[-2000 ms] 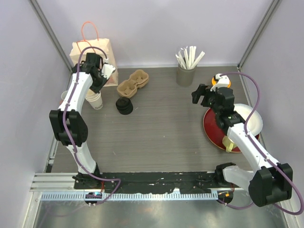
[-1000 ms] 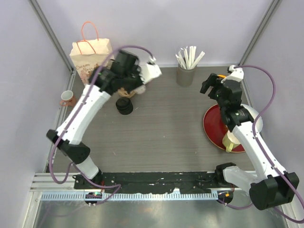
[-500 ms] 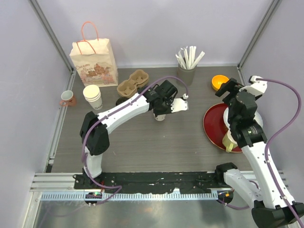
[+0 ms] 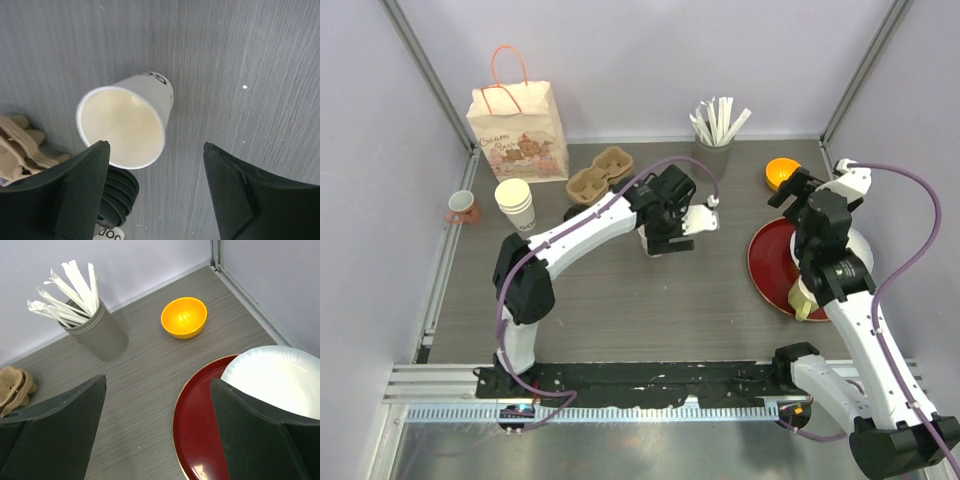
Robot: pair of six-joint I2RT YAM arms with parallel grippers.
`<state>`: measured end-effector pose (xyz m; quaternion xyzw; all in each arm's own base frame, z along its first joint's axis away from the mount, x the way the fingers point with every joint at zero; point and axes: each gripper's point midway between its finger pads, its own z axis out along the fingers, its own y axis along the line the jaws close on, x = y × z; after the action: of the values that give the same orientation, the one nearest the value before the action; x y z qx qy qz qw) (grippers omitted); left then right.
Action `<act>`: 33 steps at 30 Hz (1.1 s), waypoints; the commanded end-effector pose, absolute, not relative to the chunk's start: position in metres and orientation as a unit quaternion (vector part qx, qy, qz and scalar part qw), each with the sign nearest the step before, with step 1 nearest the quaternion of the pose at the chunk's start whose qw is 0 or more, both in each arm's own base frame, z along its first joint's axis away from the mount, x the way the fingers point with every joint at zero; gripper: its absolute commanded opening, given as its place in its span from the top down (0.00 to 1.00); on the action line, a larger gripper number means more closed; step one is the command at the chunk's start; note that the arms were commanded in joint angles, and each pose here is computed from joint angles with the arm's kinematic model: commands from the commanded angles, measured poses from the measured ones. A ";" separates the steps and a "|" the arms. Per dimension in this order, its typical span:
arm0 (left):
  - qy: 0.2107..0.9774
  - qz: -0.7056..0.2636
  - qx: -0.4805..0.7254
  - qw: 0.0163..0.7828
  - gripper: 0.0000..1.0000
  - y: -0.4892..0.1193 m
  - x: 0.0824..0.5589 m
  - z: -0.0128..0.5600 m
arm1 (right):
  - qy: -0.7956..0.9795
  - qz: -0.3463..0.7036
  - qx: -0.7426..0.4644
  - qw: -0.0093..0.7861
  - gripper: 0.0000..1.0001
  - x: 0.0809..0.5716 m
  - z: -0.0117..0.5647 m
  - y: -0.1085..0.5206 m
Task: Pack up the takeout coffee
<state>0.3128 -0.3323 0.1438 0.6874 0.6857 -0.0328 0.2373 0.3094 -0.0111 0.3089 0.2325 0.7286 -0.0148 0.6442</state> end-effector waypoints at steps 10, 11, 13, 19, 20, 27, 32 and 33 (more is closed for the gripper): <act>0.822 -0.015 0.433 0.369 0.14 -0.143 0.393 0.305 | 0.741 0.033 0.189 0.643 0.10 0.329 0.305 0.014; 0.835 -0.001 0.417 0.359 0.15 -0.121 0.391 0.299 | 0.742 0.038 0.185 0.643 0.10 0.331 0.305 0.016; 0.867 0.026 0.368 0.336 0.17 -0.066 0.396 0.282 | 0.748 0.047 0.177 0.638 0.10 0.335 0.302 0.022; 0.905 0.080 0.287 0.304 0.66 0.017 0.404 0.244 | 0.754 0.056 0.167 0.633 0.11 0.346 0.297 0.030; 0.905 0.076 0.292 0.299 0.65 0.015 0.405 0.239 | 0.758 0.057 0.163 0.629 0.11 0.349 0.294 0.032; 0.900 0.041 0.319 0.293 0.47 0.003 0.421 0.211 | 0.763 0.051 0.160 0.624 0.11 0.353 0.291 0.032; 0.914 0.042 0.320 0.247 0.49 0.009 0.434 0.184 | 0.763 0.050 0.161 0.624 0.11 0.350 0.291 0.031; 0.914 0.042 0.320 0.244 0.50 0.009 0.436 0.182 | 0.765 0.049 0.161 0.622 0.11 0.350 0.288 0.031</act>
<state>0.4192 0.0083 0.1890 0.3117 0.9162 0.0400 0.2487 0.3472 0.0315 0.2659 0.1605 0.7863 0.0414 0.5952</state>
